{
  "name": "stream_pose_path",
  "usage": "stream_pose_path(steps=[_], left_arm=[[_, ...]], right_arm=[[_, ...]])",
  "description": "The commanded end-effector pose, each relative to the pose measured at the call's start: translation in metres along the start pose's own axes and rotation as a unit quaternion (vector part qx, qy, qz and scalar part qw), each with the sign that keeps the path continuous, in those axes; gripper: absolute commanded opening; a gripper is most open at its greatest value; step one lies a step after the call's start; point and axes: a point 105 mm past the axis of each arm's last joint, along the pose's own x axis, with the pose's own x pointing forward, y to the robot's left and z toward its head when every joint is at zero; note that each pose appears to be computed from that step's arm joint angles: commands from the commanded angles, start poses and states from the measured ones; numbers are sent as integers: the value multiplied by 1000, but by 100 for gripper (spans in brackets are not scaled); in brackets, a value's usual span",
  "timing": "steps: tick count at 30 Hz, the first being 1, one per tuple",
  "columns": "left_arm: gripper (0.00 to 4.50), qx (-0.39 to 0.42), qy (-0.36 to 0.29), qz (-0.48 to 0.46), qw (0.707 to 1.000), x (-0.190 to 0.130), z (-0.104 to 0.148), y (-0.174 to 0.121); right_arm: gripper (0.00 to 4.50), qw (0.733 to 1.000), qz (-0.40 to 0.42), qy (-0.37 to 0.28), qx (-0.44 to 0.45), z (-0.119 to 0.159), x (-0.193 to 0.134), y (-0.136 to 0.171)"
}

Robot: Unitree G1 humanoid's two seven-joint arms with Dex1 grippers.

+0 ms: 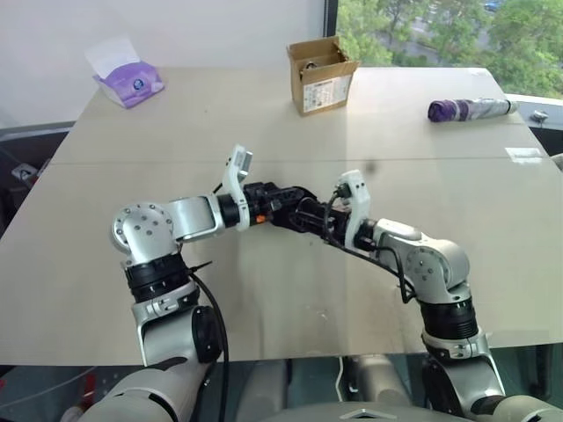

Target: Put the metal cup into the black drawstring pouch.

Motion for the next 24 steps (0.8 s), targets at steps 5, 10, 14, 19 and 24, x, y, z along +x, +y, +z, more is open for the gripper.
stream_pose_path(steps=[5,10,14,19,24], left_arm=[[0,19,-9,-7,1000,-8,7,-4],[0,21,-9,-9,1000,-8,8,-6],[0,23,-8,-11,1000,-7,7,-7],[0,25,-8,-13,1000,-6,7,-8],[0,31,-10,-16,999,-6,8,-11]], right_arm=[[266,1000,17,-23,6,13,-3,4],[266,1000,16,-22,6,13,-2,4],[266,1000,20,-21,4,14,2,7],[243,1000,10,-17,-5,14,7,6],[47,999,-6,-4,-39,13,12,5]])
